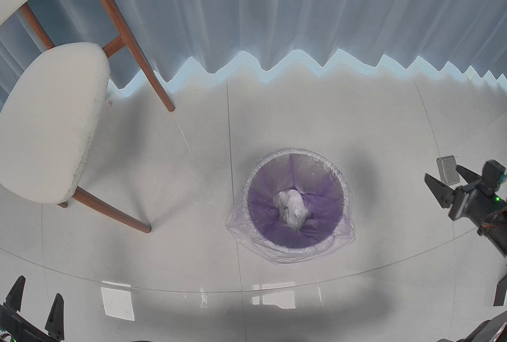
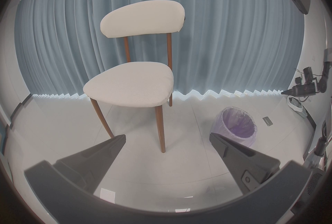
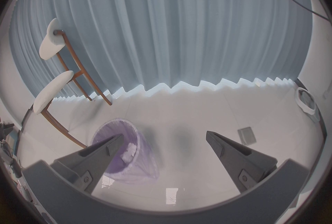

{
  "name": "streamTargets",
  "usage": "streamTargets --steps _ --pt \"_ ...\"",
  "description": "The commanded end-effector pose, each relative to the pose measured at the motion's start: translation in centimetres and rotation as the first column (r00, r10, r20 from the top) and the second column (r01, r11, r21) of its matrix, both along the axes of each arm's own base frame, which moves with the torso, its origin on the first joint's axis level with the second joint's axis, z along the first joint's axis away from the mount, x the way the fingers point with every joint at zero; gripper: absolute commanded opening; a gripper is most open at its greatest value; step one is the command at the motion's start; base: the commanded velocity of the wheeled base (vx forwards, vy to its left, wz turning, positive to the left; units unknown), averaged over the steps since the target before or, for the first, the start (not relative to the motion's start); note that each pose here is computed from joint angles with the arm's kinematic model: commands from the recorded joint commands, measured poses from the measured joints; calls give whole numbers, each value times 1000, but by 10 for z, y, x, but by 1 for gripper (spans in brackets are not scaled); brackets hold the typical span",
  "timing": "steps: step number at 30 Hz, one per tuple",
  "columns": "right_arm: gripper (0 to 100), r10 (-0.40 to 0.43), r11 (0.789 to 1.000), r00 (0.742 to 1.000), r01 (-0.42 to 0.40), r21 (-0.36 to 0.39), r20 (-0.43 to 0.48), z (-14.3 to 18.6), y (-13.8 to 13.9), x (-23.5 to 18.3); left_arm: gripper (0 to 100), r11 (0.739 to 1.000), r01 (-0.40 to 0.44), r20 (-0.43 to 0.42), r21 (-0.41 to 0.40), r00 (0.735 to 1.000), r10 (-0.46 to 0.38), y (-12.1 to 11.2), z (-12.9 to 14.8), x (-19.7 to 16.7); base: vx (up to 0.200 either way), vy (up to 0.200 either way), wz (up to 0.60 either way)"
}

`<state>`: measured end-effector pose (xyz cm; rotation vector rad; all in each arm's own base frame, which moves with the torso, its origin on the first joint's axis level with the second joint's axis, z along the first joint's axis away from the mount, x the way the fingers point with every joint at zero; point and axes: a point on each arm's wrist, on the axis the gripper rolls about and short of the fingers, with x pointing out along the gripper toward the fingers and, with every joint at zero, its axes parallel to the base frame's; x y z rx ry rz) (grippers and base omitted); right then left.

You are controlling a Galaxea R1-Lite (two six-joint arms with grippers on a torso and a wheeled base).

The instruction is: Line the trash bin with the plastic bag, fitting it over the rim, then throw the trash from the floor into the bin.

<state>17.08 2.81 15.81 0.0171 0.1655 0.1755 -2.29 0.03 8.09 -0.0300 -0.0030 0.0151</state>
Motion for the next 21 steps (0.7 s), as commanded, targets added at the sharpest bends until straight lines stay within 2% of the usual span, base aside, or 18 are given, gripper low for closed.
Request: streamTargets --steps 1,2,4,21 --pt "100 -231 973 967 233 -1 110 -86 -28 -193 100 1000 0 -1 -1 1000 0 0 -5 0 0 0 0" --pt "100 -180 984 974 180 9 139 -82 -29 -195 100 1000 -2 -1 -1 1000 2 0 -5 0 0 0 0" --pt "100 -199 980 965 199 14 172 -81 -28 -193 100 1000 -2 -1 1 1000 2 0 -5 0 0 0 0" --pt "100 -194 980 968 198 -5 161 -83 -29 -193 100 1000 0 -4 9 1000 0 0 -6 0 0 0 0"
